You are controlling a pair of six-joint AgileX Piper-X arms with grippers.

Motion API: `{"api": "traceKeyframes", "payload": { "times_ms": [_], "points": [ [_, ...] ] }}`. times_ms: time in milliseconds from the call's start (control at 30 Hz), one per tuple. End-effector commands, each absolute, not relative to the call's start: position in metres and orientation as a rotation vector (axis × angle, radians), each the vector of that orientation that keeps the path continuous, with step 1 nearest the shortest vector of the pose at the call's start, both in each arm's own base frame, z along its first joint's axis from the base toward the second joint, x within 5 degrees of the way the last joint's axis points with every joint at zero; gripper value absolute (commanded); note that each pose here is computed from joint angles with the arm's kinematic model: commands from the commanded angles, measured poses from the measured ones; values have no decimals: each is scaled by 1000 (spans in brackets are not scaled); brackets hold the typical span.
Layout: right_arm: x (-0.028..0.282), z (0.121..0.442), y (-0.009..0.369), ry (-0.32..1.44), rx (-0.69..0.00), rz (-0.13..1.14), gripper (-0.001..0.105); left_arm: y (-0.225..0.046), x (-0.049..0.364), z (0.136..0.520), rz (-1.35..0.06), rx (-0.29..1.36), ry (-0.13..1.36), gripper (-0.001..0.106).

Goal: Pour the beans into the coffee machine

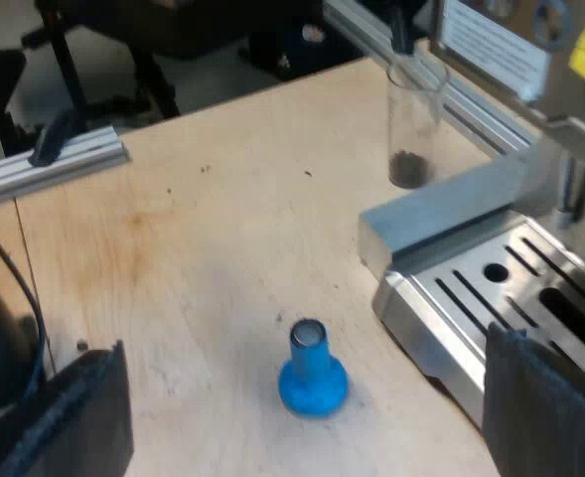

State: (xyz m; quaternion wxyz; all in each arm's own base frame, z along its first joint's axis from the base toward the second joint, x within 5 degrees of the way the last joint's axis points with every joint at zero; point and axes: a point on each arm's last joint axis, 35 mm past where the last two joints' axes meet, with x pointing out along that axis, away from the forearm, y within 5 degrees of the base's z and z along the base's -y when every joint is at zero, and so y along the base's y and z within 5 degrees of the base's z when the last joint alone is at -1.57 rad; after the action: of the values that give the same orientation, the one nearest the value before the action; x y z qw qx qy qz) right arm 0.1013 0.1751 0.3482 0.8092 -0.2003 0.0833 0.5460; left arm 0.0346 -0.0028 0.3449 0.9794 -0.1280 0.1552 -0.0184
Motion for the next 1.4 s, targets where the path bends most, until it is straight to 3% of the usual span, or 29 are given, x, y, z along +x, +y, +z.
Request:
{"api": "traceKeyframes", "payload": {
  "times_ms": [33,133,600,967,1300,1400],
  "points": [
    [103,343,185,128,-363,1149,74,-3,40,340,-23,-257,304,76],
    [109,326,196,109,-321,1133,74,-3,45,329,-18,-255,335,76],
    [134,285,235,93,-320,1068,74,-5,58,305,-12,-251,378,76],
    [136,281,238,99,-323,1068,74,-4,59,306,-13,-220,369,76],
    [136,281,238,99,-323,1068,74,3,65,320,120,-248,219,76],
    [136,281,238,99,-323,1068,74,6,72,319,155,-246,235,76]
  ]
}}
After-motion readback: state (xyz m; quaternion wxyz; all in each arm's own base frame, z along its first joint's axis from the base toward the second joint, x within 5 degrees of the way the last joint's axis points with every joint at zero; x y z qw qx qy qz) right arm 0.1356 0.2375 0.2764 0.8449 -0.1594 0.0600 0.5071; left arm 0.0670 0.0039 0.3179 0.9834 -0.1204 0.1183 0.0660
